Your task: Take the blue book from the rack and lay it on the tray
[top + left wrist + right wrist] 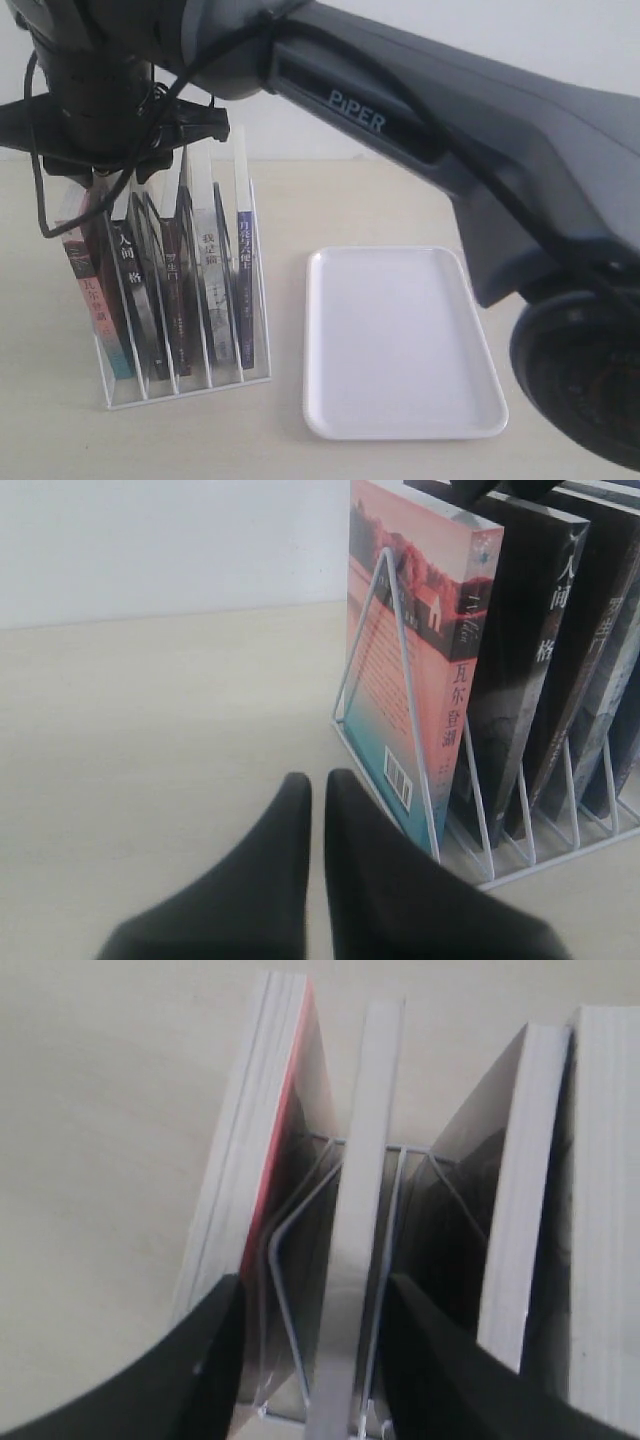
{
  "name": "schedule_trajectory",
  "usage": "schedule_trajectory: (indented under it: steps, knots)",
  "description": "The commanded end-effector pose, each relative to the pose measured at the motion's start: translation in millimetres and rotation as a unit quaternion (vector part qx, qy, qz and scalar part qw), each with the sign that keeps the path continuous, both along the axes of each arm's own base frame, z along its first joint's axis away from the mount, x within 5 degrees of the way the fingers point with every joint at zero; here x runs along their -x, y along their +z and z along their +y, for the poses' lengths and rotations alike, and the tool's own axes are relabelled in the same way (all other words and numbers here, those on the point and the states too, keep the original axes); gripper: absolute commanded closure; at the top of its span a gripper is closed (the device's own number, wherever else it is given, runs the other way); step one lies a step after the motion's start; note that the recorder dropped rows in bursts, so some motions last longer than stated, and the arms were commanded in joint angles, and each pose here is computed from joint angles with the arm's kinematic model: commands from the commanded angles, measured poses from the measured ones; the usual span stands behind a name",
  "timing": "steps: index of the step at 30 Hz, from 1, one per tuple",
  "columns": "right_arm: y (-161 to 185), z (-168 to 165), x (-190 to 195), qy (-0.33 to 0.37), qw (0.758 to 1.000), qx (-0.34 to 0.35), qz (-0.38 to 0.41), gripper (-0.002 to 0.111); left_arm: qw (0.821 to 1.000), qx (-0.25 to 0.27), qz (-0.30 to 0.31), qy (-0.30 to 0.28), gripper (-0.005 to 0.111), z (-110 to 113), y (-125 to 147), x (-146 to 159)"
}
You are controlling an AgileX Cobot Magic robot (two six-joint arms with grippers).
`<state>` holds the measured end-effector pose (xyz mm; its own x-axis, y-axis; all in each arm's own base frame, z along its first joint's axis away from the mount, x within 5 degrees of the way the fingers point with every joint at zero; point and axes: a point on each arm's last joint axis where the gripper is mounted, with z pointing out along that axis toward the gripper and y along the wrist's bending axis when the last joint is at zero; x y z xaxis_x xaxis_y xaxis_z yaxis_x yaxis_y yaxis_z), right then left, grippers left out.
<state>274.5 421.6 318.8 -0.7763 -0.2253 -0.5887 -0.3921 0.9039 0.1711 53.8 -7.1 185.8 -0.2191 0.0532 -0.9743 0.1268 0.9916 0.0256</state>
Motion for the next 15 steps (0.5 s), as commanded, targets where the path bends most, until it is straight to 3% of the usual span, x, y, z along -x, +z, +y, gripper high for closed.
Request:
schedule_trajectory:
  steps: [1,8,15]
  knots:
    - [51.8,-17.7,8.6,0.009,0.999,-0.025,-0.045,0.067,1.000,0.003,0.001,0.002,0.102,0.2,-1.0,0.1]
    - [110.1,-47.0,17.0,0.025,0.992,-0.059,-0.107,0.067,1.000,0.003,0.001,0.002,0.102,0.2,-1.0,0.1]
    - [103.3,-53.9,1.9,0.022,0.994,-0.046,-0.101,0.067,1.000,0.003,0.001,0.002,0.102,0.2,-1.0,0.1]
